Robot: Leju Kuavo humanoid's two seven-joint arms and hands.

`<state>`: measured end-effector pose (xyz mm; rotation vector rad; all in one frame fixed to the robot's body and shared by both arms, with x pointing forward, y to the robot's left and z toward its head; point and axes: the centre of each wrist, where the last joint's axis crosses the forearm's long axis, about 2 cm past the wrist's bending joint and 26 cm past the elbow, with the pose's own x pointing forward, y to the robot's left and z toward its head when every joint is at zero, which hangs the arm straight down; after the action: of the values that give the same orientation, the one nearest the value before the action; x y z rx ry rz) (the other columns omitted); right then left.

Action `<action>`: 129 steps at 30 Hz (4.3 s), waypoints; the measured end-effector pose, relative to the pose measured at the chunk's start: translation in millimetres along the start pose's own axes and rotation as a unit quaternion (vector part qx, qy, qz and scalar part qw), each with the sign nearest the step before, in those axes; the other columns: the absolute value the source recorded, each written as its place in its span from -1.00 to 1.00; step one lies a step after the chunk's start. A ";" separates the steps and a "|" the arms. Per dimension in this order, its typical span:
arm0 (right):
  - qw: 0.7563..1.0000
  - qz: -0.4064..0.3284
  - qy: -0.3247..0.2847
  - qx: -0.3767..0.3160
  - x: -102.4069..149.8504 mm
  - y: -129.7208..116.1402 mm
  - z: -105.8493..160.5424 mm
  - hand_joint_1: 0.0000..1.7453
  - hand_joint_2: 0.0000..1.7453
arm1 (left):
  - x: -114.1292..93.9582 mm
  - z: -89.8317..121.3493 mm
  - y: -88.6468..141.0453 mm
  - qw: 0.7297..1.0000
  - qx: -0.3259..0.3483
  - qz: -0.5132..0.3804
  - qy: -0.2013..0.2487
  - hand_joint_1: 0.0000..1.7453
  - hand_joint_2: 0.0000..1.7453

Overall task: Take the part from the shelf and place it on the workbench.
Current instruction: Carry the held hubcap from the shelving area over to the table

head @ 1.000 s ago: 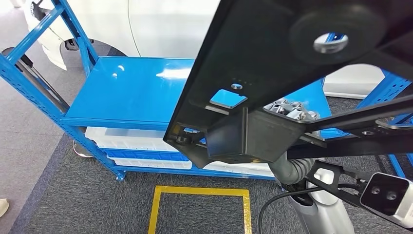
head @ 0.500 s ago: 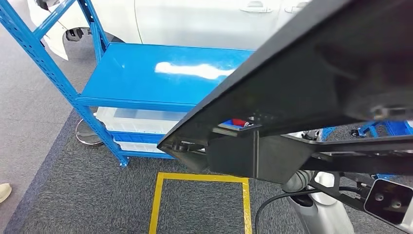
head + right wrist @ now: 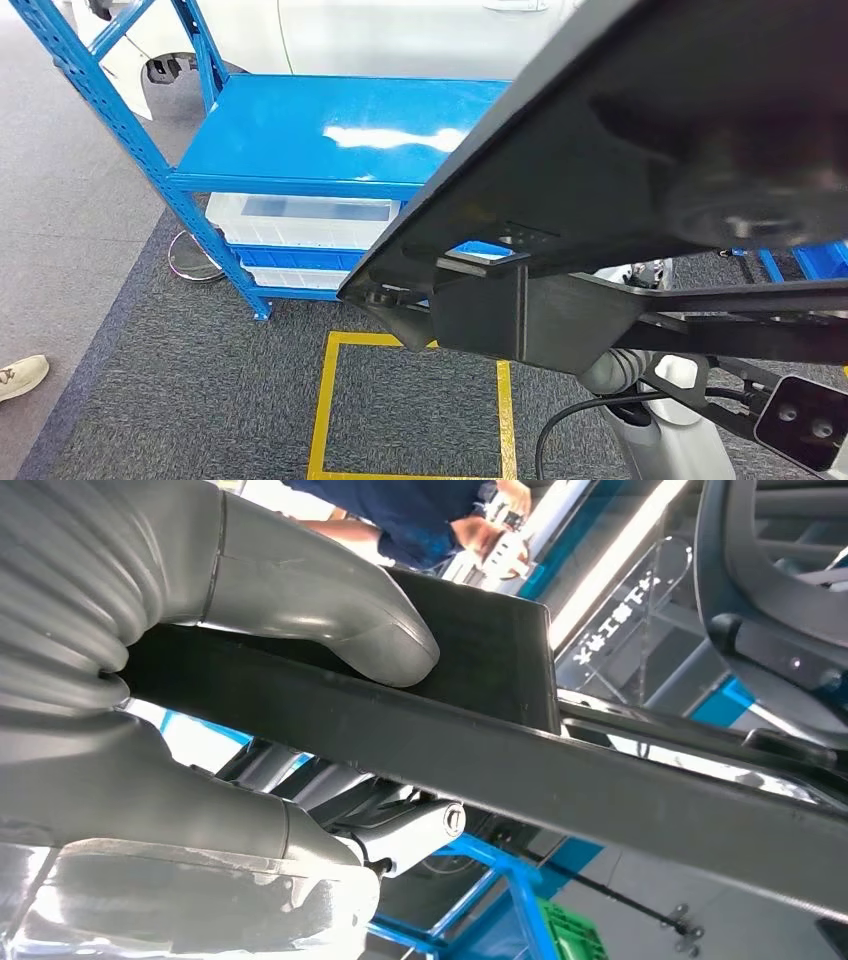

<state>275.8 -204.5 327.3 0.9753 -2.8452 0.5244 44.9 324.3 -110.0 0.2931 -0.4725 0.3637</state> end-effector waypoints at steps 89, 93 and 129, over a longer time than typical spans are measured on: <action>0.997 0.051 0.059 -0.022 17.1 -26.7 41.7 1.00 1.00 | -8.4 5.6 -9.7 0.999 -0.014 -0.031 0.038 -1.00 1.00; 0.996 0.052 0.067 -0.025 14.7 -29.9 44.6 1.00 1.00 | -9.4 6.0 -9.1 0.998 -0.013 -0.035 0.044 -1.00 1.00; 0.987 0.096 0.115 -0.051 12.4 -41.7 69.6 1.00 1.00 | -9.9 1.3 17.1 0.998 0.038 -0.010 0.046 -1.00 1.00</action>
<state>293.2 -266.7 276.6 0.5861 -2.7388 0.4663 29.3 336.6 -110.5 0.3541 -0.3664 0.3743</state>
